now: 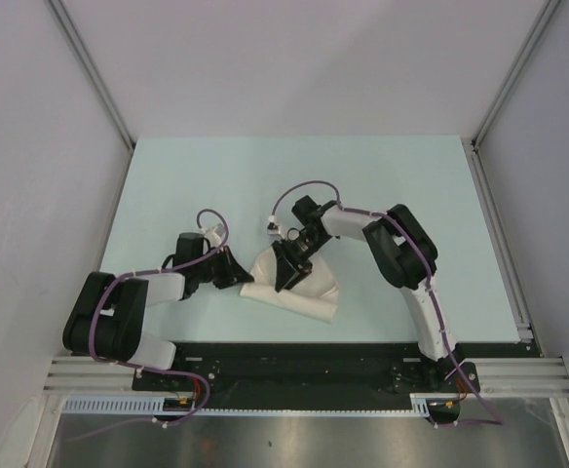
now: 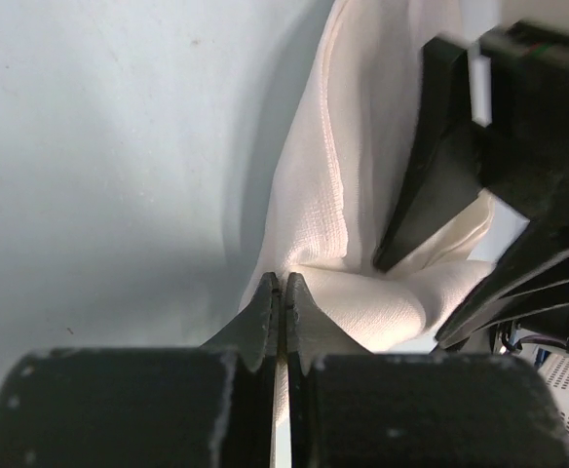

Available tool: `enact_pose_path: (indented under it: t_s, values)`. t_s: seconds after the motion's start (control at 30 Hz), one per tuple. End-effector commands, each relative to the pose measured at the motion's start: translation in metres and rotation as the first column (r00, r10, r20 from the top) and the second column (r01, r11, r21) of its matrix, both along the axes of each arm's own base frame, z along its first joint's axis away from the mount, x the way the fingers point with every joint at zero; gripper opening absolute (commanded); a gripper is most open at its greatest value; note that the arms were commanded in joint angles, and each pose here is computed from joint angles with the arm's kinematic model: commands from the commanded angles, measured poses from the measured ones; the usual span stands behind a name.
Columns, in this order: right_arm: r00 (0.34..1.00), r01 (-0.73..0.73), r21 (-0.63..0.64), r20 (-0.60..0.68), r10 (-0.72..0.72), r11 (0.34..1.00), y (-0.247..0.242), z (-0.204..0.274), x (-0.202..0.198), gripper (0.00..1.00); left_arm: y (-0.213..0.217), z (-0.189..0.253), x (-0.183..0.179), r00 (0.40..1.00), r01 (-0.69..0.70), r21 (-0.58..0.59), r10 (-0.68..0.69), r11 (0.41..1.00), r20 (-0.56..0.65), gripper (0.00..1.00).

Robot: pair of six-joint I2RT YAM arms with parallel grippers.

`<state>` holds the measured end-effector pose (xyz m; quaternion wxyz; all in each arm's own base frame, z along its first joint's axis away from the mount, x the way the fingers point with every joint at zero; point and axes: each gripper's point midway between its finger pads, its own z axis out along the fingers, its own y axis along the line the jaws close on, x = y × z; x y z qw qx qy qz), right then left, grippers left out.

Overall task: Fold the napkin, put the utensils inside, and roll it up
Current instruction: Roll the napkin with the utensil

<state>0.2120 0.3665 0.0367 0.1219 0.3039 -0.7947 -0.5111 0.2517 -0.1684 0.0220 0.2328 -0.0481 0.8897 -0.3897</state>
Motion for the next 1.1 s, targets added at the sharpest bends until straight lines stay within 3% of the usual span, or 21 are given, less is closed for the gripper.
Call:
enact_pose_path:
  t_s: [0.0,0.1,0.17,0.23,0.3,0.33,0.43,0.63,1.07]
  values:
    - [0.938,0.104,-0.007,0.334,-0.096,0.995,-0.001,0.035,0.052,0.62,0.001,-0.002,-0.001,1.000,0.012,0.020,-0.011,1.000,-0.012,0.00]
    - [0.839,0.168,0.024,0.521,-0.155,0.986,-0.002,0.064,0.068,0.66,0.001,-0.004,-0.001,1.000,0.011,0.024,-0.010,1.000,-0.018,0.00]
    - [0.724,0.193,0.067,0.664,-0.188,0.979,0.003,0.088,0.074,0.68,0.002,-0.005,-0.001,1.000,0.009,0.029,-0.008,1.000,-0.019,0.00]
    - [0.635,0.212,0.016,0.758,-0.151,0.977,-0.006,0.076,0.070,0.69,0.003,-0.005,0.001,1.000,0.002,0.037,-0.001,0.999,-0.023,0.00]
    - [0.550,0.185,0.013,0.828,-0.114,0.983,-0.001,0.077,0.049,0.69,0.004,-0.005,0.003,1.000,0.000,0.043,0.001,0.999,-0.020,0.00]
    - [0.471,0.205,-0.008,0.877,-0.091,0.979,-0.004,0.078,0.053,0.69,0.004,-0.007,0.002,1.000,-0.001,0.048,0.002,0.999,-0.026,0.00]
    - [0.377,0.169,-0.030,0.926,-0.037,0.985,0.007,0.076,0.030,0.69,0.005,-0.008,0.004,0.999,-0.002,0.053,0.004,0.999,-0.032,0.00]
    - [0.330,0.133,-0.079,0.944,0.031,0.988,0.018,0.061,0.011,0.68,0.004,-0.009,0.006,0.999,-0.001,0.052,0.003,0.999,-0.035,0.00]
    - [0.393,0.066,-0.181,0.909,0.142,0.981,0.022,0.022,0.000,0.59,0.004,-0.008,0.007,0.999,0.002,0.051,0.000,0.999,-0.036,0.00]
